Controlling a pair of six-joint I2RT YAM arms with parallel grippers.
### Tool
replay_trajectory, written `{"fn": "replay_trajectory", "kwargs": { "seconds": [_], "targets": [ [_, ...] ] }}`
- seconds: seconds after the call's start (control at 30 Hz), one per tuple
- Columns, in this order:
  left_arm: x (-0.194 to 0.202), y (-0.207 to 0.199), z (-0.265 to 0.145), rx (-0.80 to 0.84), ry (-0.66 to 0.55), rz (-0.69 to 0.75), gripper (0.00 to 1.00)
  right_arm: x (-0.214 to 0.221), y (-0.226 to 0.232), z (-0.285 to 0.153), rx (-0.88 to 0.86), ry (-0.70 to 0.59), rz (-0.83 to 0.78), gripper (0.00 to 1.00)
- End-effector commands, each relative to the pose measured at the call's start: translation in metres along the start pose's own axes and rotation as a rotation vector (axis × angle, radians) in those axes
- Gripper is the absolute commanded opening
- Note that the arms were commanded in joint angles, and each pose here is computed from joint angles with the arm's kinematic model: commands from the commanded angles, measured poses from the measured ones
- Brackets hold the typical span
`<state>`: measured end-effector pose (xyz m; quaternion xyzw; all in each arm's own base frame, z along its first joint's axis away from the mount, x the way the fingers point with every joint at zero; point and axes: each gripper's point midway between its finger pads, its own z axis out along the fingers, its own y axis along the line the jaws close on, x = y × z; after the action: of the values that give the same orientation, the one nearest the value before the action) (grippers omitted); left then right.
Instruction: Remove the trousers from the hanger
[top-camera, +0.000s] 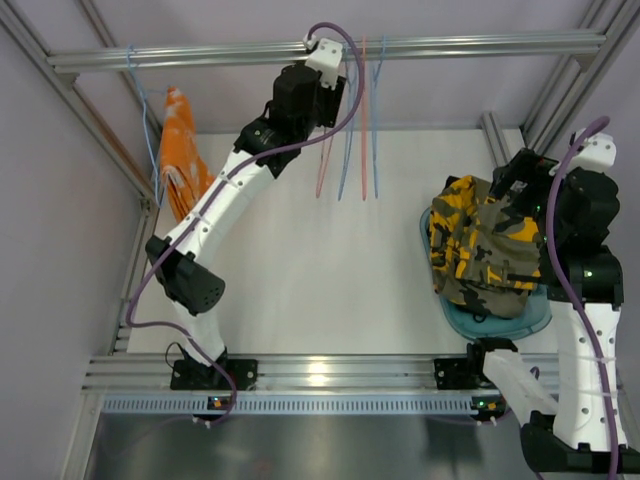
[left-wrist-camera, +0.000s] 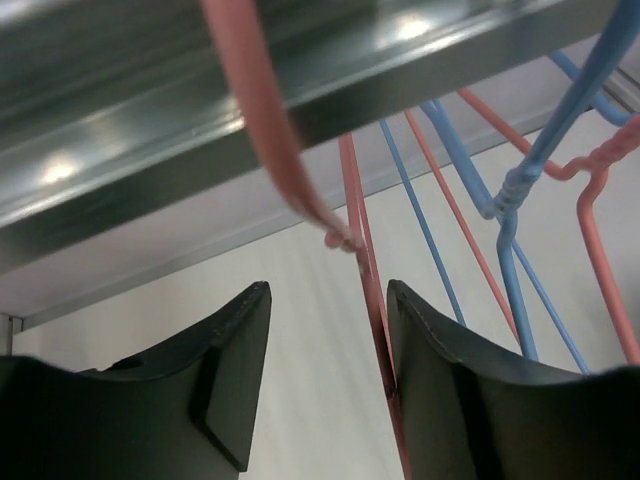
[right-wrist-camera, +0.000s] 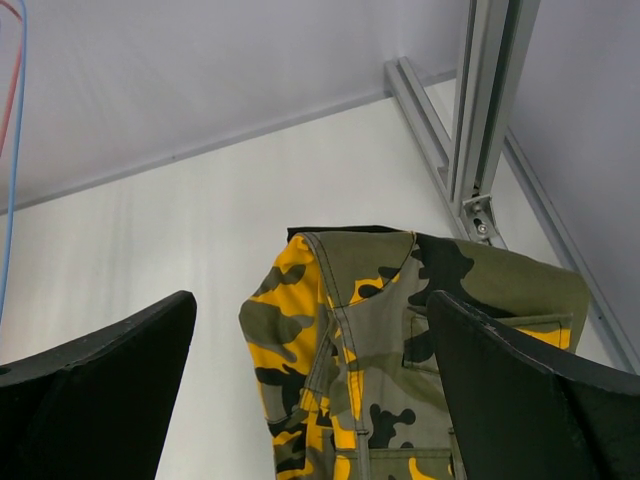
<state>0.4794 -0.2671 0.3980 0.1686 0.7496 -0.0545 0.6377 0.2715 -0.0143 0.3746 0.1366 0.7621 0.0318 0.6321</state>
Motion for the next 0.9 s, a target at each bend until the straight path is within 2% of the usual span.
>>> {"fn": "replay_trajectory", "kwargs": {
  "seconds": [0.0, 0.2, 0.3, 0.33, 0.43, 0.47, 0.6, 0.73, 0.77, 0.87],
  "targets": [
    [-0.038, 0.018, -0.035, -0.026, -0.096, -0.028, 0.57, 0.001, 0.003, -0.002, -0.017, -0.006, 0.009, 1.0],
    [-0.036, 0.028, -0.074, -0.016, -0.102, -0.014, 0.74, 0.001, 0.005, -0.001, -0.03, -0.007, 0.008, 0.99],
    [-0.024, 0.025, -0.097, 0.036, -0.092, -0.01, 0.89, 0.003, 0.006, 0.001, -0.035, -0.004, 0.001, 0.99],
    [-0.034, 0.029, -0.118, 0.052, -0.127, -0.021, 0.98, 0.003, 0.006, 0.001, -0.037, -0.005, -0.003, 1.0],
    [-0.024, 0.025, -0.138, 0.103, -0.124, -0.05, 0.99, 0.006, 0.004, 0.005, -0.037, 0.0, -0.036, 0.99],
    [-0.032, 0.027, -0.157, 0.126, -0.157, -0.072, 0.99, 0.008, 0.003, 0.005, -0.038, 0.002, -0.059, 0.99],
    [-0.016, 0.034, -0.18, 0.188, -0.102, -0.103, 0.99, 0.021, 0.013, 0.008, -0.129, 0.033, -0.153, 0.99],
    [0.025, 0.064, -0.19, 0.158, 0.023, -0.174, 0.99, 0.043, 0.031, 0.004, -0.273, 0.1, -0.235, 0.99],
    [0.036, 0.055, -0.195, 0.225, 0.056, -0.189, 0.98, 0.049, 0.034, 0.003, -0.315, 0.111, -0.285, 0.99],
    [0.07, 0.072, -0.213, 0.188, 0.1, -0.223, 0.99, 0.073, 0.046, -0.002, -0.427, 0.177, -0.307, 0.99]
  ]
}}
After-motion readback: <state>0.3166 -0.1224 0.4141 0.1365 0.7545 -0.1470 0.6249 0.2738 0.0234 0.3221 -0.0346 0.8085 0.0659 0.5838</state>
